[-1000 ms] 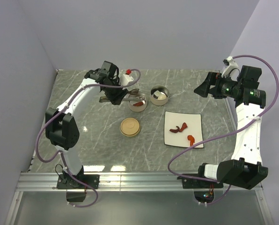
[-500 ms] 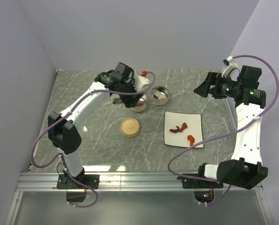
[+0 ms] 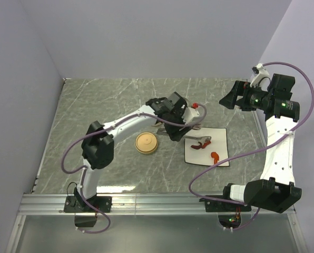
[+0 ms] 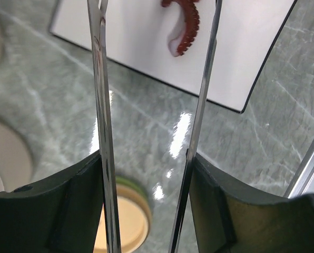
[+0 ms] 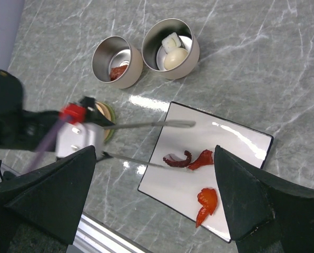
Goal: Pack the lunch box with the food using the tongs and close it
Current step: Pick up the food using the clamp, then place the food into the lunch box, then pick up the food using the clamp
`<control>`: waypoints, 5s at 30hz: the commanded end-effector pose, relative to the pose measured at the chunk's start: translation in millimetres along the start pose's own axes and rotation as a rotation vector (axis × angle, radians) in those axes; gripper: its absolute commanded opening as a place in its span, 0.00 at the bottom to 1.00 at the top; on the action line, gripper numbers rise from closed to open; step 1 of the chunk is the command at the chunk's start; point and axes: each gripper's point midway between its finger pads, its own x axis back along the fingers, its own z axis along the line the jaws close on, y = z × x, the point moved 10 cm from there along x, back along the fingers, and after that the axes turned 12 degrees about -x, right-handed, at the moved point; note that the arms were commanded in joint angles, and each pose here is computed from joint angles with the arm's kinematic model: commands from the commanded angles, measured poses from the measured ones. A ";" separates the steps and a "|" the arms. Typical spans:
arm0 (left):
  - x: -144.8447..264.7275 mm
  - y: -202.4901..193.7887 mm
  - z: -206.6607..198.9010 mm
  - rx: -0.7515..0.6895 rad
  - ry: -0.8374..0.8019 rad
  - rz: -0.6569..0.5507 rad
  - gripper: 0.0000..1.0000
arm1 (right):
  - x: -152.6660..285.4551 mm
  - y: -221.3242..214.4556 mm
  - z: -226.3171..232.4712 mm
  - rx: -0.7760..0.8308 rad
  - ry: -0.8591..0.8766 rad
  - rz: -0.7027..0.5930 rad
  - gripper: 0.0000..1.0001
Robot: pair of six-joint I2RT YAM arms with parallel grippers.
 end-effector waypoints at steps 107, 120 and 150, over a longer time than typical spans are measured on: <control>145.5 -131.1 58.5 0.236 0.492 0.019 0.27 | 6.5 4.0 -0.5 0.009 0.002 -0.031 1.00; 136.3 -126.7 74.6 0.240 0.478 0.056 0.53 | 6.3 5.2 -0.5 0.009 0.002 -0.031 1.00; 38.1 -48.3 -27.2 -0.152 -0.034 -0.022 0.54 | 7.6 3.6 0.3 0.011 0.002 -0.031 1.00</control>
